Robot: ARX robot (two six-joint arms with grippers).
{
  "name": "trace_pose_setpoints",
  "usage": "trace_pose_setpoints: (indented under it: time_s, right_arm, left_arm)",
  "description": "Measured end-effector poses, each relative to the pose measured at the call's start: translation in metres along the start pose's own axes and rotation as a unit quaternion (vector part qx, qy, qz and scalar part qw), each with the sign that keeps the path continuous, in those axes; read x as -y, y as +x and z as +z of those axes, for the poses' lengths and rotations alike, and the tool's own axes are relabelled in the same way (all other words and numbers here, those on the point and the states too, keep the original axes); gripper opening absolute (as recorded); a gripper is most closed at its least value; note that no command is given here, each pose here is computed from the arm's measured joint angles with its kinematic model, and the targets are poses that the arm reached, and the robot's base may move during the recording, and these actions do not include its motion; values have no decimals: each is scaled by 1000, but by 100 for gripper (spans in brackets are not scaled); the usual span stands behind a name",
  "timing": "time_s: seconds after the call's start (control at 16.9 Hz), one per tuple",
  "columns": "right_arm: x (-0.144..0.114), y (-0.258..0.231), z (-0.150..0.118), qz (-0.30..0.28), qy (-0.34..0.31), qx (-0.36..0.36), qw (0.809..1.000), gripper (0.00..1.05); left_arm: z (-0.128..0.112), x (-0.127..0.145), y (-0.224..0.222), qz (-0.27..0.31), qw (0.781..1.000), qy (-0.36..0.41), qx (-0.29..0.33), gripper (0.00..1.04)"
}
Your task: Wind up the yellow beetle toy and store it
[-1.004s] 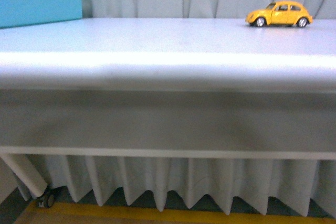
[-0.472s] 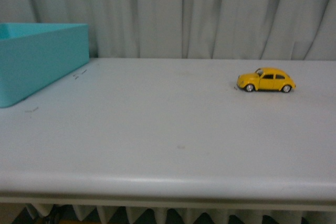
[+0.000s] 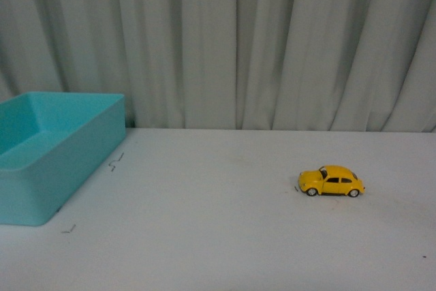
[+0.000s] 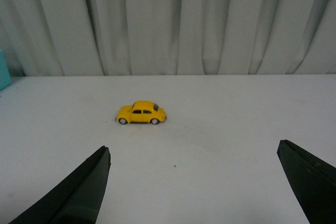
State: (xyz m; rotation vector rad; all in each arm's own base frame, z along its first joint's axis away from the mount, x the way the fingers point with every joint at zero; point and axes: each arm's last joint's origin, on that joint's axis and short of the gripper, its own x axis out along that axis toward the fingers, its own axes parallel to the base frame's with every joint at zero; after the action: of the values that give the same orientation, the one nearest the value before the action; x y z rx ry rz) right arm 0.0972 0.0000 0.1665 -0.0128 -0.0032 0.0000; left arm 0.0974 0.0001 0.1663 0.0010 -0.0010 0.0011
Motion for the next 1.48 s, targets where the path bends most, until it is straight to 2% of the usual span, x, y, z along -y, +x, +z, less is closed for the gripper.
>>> trace_pose_setpoints:
  time_s: [1.48]
  right_arm:
    - [0, 0, 0, 0, 1, 0, 1000, 98]
  left_arm:
    - [0, 0, 0, 0, 1000, 0, 0, 98]
